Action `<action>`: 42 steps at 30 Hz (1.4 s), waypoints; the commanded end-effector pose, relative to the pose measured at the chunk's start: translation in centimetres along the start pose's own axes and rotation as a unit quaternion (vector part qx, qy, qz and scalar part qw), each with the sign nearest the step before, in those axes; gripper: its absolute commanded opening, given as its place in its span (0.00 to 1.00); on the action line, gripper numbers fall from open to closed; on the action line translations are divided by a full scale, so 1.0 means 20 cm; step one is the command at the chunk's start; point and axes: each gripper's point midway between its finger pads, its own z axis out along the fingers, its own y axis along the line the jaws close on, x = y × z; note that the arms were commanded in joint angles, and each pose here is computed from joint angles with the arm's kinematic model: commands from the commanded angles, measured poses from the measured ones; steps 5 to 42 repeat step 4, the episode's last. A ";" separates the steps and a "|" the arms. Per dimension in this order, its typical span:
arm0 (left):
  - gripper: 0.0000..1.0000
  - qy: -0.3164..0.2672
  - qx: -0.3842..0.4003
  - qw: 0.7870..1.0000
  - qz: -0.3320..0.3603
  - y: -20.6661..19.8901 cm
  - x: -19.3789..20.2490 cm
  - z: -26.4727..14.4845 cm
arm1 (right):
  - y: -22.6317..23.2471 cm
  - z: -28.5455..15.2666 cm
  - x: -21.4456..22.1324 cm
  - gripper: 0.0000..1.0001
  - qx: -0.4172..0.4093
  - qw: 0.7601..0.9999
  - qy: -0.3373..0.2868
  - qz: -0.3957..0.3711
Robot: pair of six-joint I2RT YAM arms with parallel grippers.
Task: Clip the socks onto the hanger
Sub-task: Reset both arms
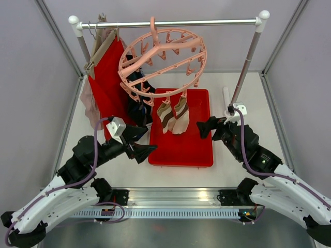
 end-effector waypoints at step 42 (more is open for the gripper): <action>1.00 -0.002 -0.004 1.000 -0.013 0.00 0.00 -0.01 | 0.02 -0.01 -0.04 0.98 -0.007 1.000 -0.015 0.009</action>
